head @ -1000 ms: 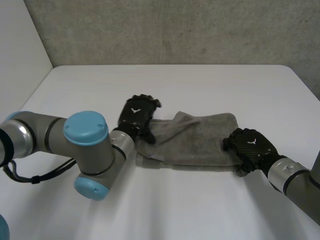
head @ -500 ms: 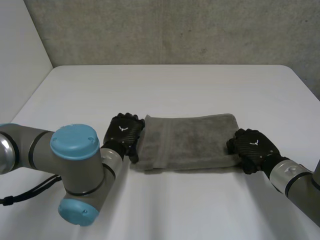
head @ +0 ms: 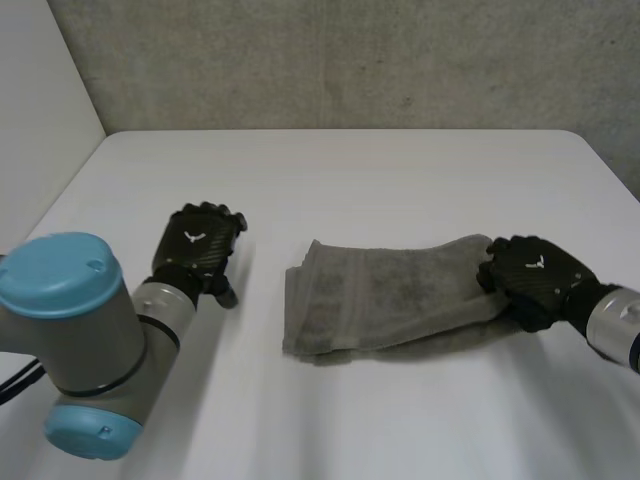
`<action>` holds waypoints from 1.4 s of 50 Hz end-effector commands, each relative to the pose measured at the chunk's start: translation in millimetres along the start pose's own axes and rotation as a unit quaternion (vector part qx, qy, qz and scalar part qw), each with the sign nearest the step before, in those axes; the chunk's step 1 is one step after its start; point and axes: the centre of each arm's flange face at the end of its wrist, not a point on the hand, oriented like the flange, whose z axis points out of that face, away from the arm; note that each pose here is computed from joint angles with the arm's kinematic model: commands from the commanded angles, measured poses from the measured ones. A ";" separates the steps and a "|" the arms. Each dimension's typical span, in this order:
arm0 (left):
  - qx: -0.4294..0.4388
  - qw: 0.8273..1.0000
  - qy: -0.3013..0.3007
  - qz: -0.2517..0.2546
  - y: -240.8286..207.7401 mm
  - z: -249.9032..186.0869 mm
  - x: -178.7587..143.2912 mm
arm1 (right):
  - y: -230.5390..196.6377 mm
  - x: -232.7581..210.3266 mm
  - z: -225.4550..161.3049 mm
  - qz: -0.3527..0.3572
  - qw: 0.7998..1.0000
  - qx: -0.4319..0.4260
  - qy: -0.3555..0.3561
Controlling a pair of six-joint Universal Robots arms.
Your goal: Fold the towel.
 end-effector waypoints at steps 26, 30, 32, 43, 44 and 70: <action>0.059 0.996 -0.025 -0.063 -30.9 11.9 -18.6 | -87.0 -178.0 70.3 -0.169 0.967 0.097 -0.164; 0.072 0.995 -0.030 -0.064 -38.0 18.3 -22.9 | -94.6 -167.2 64.6 -0.147 0.975 0.102 -0.130; 0.077 0.994 -0.034 -0.065 -41.3 21.0 -25.3 | -100.7 -155.7 52.7 -0.091 0.985 0.104 -0.106; 0.112 0.990 0.004 -0.080 -62.0 27.6 -0.3 | -87.1 -76.6 7.2 0.146 0.986 0.077 -0.013; 0.116 0.989 0.024 -0.084 -64.4 24.8 11.0 | -87.1 -76.5 7.1 0.147 0.986 0.077 -0.013; 0.048 0.976 0.201 -0.068 -7.6 13.3 116.0 | -3.1 -31.3 51.7 0.358 0.933 0.014 0.021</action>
